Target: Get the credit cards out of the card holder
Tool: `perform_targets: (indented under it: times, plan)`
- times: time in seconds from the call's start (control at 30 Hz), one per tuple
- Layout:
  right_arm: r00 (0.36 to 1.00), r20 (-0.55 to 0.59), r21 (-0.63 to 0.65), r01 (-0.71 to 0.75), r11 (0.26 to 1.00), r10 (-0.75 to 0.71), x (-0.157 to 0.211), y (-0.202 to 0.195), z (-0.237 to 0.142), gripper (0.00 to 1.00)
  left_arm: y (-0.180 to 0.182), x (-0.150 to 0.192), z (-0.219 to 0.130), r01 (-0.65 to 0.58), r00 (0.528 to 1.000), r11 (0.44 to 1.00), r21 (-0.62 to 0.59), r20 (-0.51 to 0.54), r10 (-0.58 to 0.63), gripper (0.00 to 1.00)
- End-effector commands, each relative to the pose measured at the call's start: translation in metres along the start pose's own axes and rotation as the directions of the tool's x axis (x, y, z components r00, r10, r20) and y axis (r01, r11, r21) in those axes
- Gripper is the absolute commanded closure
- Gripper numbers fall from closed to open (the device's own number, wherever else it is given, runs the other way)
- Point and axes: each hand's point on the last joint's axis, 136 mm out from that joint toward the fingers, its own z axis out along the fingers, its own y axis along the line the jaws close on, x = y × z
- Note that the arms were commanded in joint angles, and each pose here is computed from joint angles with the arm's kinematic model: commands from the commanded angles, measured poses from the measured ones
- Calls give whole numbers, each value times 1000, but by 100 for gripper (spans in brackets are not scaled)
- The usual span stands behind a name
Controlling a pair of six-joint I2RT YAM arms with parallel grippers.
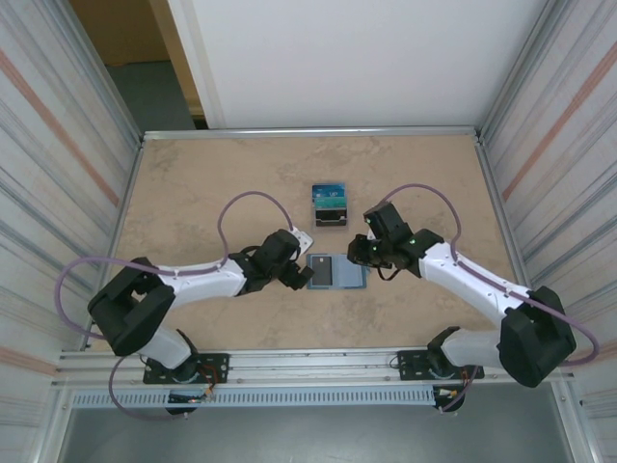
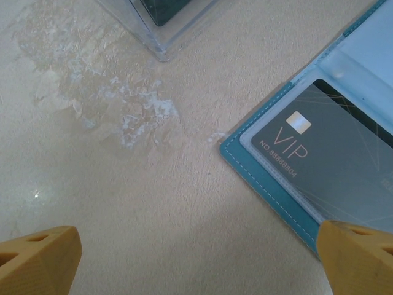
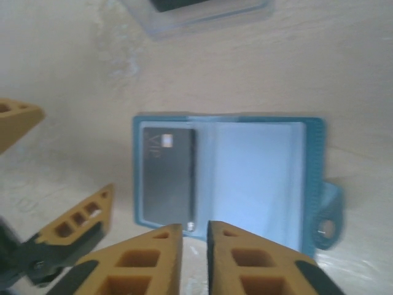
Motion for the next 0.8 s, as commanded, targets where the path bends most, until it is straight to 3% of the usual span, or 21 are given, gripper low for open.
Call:
perform_targets:
  times: [0.0,0.77]
  plan:
    - [998,-64,-93,11,996,-17,6,15,14,86,-5,-15,4,-10,999,1000,18,40,10,1]
    - [972,-231,-87,-68,994,46,29,-1,85,85,-8,2,27,-25,999,1000,4,-31,25,1]
